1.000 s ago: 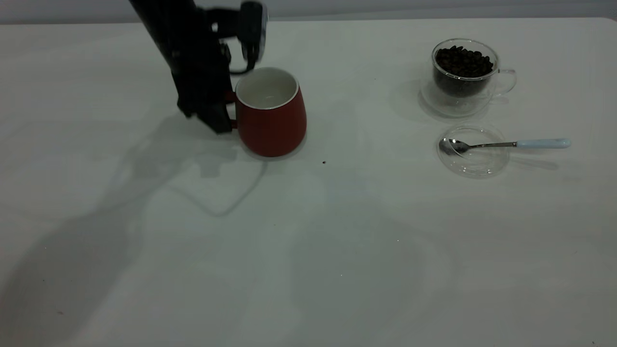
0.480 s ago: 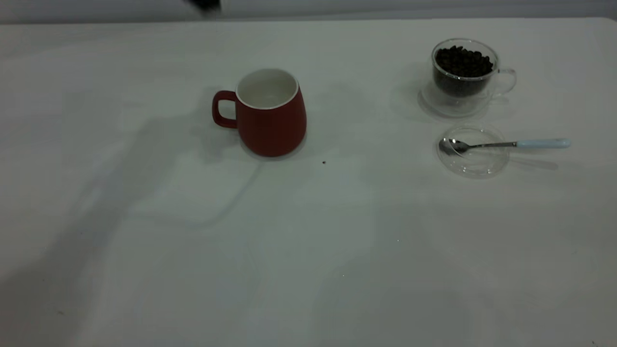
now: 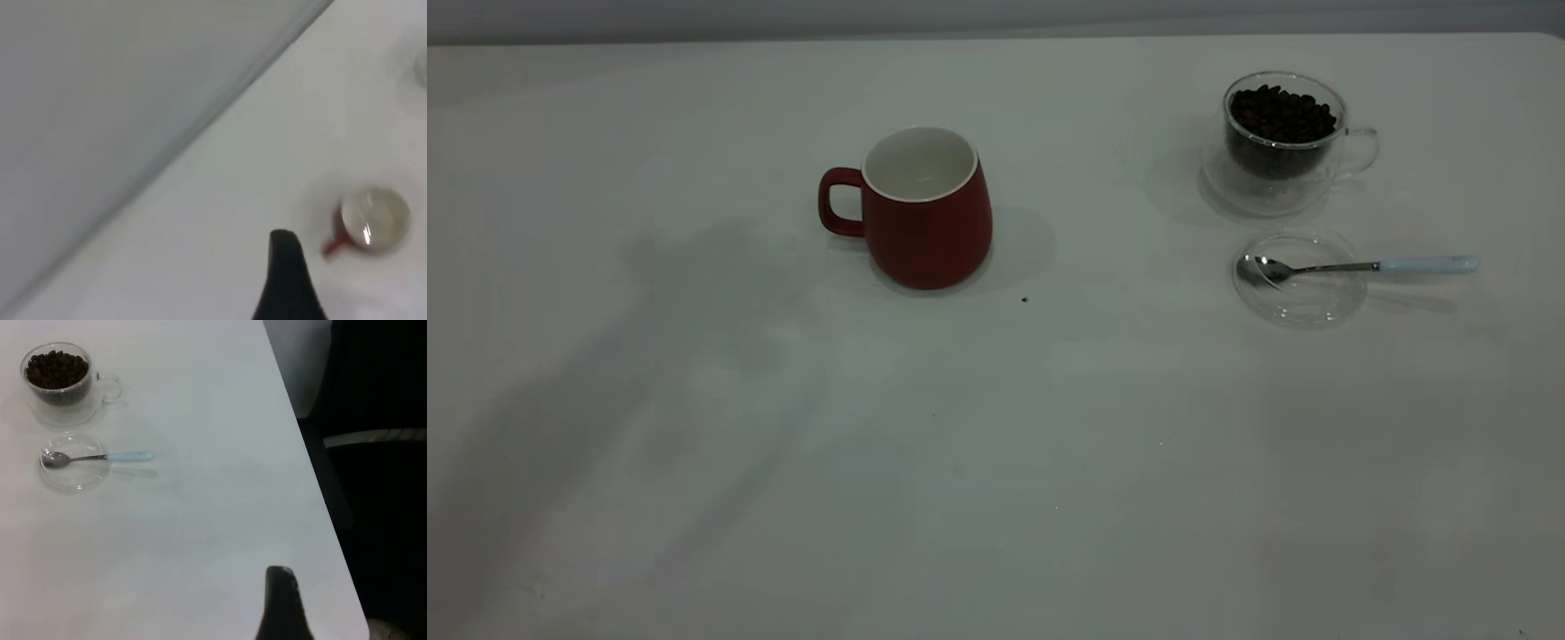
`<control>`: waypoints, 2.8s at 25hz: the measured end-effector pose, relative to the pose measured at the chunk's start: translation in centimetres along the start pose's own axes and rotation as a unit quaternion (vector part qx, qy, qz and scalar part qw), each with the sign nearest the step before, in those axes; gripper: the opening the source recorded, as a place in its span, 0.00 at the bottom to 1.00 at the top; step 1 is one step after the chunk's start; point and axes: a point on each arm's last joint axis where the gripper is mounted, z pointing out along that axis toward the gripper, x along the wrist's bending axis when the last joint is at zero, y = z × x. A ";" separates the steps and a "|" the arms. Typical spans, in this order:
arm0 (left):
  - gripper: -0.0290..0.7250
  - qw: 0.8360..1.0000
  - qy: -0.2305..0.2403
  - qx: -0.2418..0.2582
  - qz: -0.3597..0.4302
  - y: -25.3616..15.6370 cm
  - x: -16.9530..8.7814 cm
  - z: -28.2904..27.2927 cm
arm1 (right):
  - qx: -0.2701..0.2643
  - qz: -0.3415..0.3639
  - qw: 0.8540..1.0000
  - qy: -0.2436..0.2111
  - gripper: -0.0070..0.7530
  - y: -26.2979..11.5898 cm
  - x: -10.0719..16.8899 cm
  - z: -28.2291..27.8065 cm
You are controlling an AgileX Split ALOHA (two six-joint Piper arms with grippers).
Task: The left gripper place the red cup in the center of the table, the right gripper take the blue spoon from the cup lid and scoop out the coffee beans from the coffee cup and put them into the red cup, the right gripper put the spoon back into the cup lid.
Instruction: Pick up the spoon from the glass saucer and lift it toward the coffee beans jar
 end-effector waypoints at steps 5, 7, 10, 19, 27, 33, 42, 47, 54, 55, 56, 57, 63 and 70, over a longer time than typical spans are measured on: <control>0.82 0.990 0.068 0.093 -0.086 -3.0 -0.1 -6.6 | 0.000 0.000 1.000 0.000 0.75 0.0 0.0 0.0; 0.82 0.985 0.101 0.083 -0.113 -3.4 0.0 -8.2 | 0.000 0.000 1.000 0.000 0.75 0.0 0.0 0.0; 0.82 0.981 0.111 0.067 -0.144 -4.3 -0.5 -9.9 | 0.000 0.000 1.000 0.000 0.75 0.0 0.0 0.0; 0.82 0.960 0.109 0.079 -0.244 -10.6 -4.1 -11.9 | 0.000 0.000 1.000 0.000 0.75 0.0 0.0 0.0; 0.82 0.935 0.073 0.210 -0.275 -20.5 -9.1 -7.4 | 0.000 0.000 1.000 0.000 0.75 0.0 0.0 0.0; 0.82 0.926 0.047 0.231 -0.295 -26.3 -12.6 -6.6 | 0.000 0.000 1.000 0.000 0.75 0.0 0.0 0.0; 0.82 0.943 0.057 0.114 -0.308 -29.2 -14.6 -8.8 | 0.000 0.000 1.000 0.000 0.75 0.0 0.0 0.0; 0.82 0.946 0.056 0.056 -0.314 -30.0 -15.3 -9.9 | 0.000 0.000 1.000 0.000 0.75 0.0 0.0 0.0; 0.82 0.947 0.051 0.013 -0.317 -30.5 -15.9 -10.7 | 0.000 0.000 1.000 0.000 0.75 0.0 0.0 0.0; 0.82 0.947 0.051 0.013 -0.317 -30.5 -15.9 -10.7 | 0.000 0.000 1.000 0.000 0.75 0.0 0.0 0.0; 0.82 0.947 0.051 0.013 -0.317 -30.5 -15.9 -10.7 | 0.000 0.000 1.000 0.000 0.75 0.0 0.0 0.0; 0.82 0.947 0.051 0.012 -0.317 -30.6 -15.9 -10.7 | 0.000 0.000 1.000 0.000 0.75 0.0 0.0 0.0; 0.82 0.947 0.051 0.012 -0.317 -30.6 -15.9 -10.7 | 0.000 0.000 1.000 0.000 0.75 0.0 0.0 0.0; 0.82 0.929 0.093 0.018 -0.358 -30.6 -15.9 -10.7 | 0.000 0.000 1.000 0.000 0.75 0.0 0.0 0.0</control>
